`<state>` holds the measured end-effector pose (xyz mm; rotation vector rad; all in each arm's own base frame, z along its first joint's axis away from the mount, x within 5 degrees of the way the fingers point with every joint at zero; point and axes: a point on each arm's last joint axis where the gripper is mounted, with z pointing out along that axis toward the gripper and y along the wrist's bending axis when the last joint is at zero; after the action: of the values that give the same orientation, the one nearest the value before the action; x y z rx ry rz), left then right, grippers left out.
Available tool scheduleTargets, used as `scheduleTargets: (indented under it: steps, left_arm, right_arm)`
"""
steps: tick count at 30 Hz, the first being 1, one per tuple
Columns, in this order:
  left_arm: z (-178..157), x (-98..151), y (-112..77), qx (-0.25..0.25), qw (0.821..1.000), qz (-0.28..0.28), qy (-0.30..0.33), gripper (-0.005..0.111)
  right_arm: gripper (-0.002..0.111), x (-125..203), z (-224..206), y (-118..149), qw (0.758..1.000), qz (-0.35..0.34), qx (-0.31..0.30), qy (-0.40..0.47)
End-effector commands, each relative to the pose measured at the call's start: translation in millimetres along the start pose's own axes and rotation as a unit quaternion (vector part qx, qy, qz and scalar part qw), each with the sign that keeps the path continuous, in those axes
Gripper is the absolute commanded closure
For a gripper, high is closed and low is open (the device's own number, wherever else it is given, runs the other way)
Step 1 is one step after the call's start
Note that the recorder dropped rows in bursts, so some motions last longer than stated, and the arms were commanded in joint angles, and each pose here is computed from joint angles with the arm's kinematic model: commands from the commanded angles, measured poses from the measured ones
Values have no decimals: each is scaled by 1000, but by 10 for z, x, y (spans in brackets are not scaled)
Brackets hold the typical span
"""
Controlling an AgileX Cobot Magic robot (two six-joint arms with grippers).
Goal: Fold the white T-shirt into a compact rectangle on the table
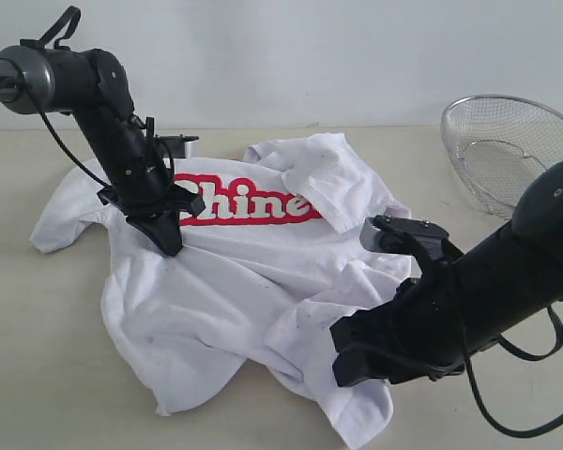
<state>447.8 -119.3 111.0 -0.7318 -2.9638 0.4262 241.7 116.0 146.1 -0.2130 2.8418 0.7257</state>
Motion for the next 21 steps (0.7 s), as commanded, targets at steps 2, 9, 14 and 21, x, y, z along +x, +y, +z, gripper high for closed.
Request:
scheduleTargets:
  steps: [2, 9, 14, 21]
  left_arm:
    - [103, 48, 107, -19, 1000, -8, 22, 102]
    - [103, 48, 107, -19, 1000, -8, 22, 102]
    - [103, 50, 106, -19, 1000, -8, 23, 102]
    - [100, 58, 130, -28, 999, -5, 27, 102]
  right_arm:
    - [52, 7, 209, -110, 1000, 23, 17, 12]
    - [103, 10, 218, -83, 1000, 17, 1, 17]
    - [108, 43, 73, -25, 1000, 2, 0, 27]
    - [108, 164, -191, -37, 996, -16, 64, 67]
